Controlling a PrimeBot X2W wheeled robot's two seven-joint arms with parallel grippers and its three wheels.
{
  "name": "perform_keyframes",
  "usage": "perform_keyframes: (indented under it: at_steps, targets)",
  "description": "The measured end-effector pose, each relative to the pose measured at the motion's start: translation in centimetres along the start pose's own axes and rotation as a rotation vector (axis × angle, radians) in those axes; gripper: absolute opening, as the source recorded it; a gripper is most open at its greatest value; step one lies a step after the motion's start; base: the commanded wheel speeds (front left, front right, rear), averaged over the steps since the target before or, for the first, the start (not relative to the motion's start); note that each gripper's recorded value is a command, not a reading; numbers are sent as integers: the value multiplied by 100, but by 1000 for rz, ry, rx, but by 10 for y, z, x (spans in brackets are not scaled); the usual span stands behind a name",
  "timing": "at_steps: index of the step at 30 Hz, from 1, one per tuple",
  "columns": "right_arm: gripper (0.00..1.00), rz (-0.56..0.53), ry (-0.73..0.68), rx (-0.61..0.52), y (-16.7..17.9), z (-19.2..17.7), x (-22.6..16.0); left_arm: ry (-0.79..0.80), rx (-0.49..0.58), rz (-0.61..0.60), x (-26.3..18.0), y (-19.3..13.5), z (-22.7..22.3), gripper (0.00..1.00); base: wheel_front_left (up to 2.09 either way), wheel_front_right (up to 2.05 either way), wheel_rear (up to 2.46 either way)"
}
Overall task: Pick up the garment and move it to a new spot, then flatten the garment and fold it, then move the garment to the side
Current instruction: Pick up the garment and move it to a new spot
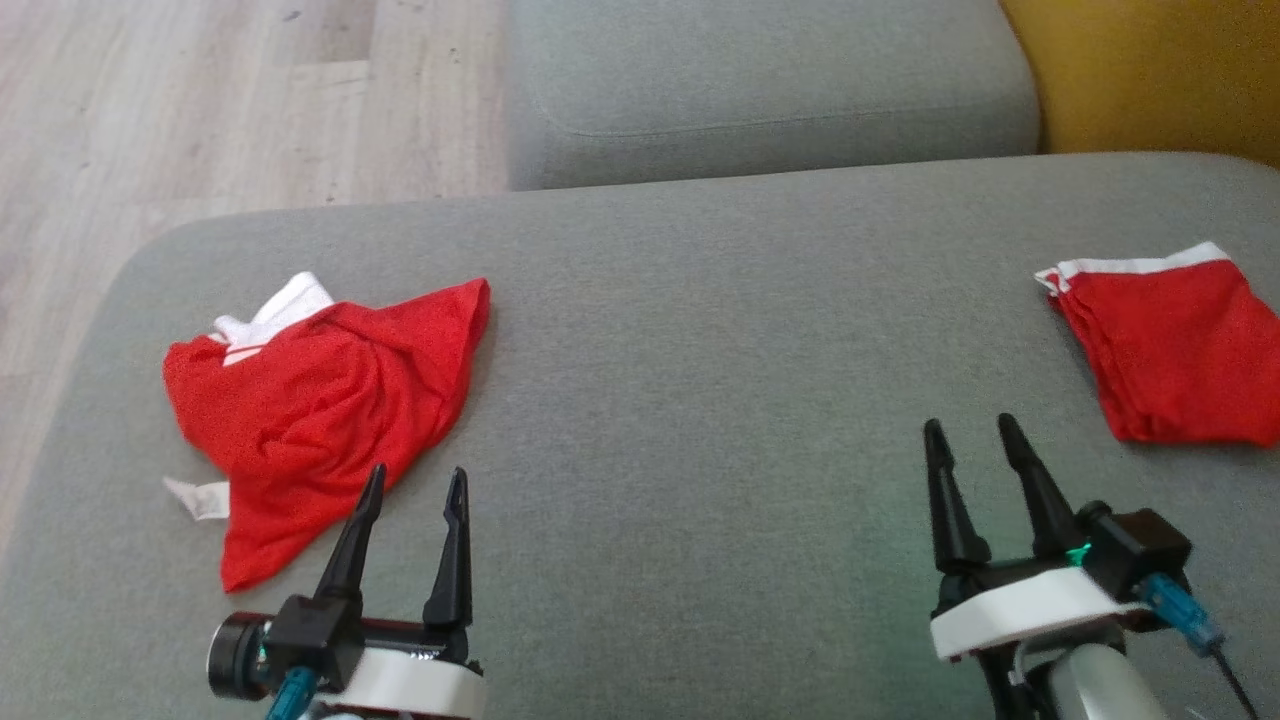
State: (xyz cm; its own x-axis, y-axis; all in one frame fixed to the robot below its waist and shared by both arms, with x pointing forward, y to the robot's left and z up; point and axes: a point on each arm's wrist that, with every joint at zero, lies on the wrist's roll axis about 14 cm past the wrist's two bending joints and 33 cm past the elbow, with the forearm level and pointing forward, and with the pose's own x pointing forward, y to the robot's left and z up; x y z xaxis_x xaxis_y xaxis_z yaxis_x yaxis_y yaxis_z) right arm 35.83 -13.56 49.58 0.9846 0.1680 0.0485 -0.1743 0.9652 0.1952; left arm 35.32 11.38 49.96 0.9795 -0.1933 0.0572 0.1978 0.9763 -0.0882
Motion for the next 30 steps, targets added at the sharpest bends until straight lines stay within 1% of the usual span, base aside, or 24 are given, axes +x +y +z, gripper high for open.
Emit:
perform_keyframes:
  at_steps: [4,11,14,25,30]
  targets:
    - [100,44,8,0,14,-3,4,-7,2,28,-4,7,2,100,0,0,0]
    - [100,172,66,18,56,-21,5,-23,6,120,-23,32,7,100,0,0,0]
    - [100,232,94,22,75,-30,4,-26,6,172,-36,45,8,100,0,0,0]
    - [100,435,133,45,141,-39,12,-8,10,342,-89,83,-1,100,0,0,0]
    - [100,479,146,46,155,-42,10,-9,17,362,-97,88,0,100,0,0,0]
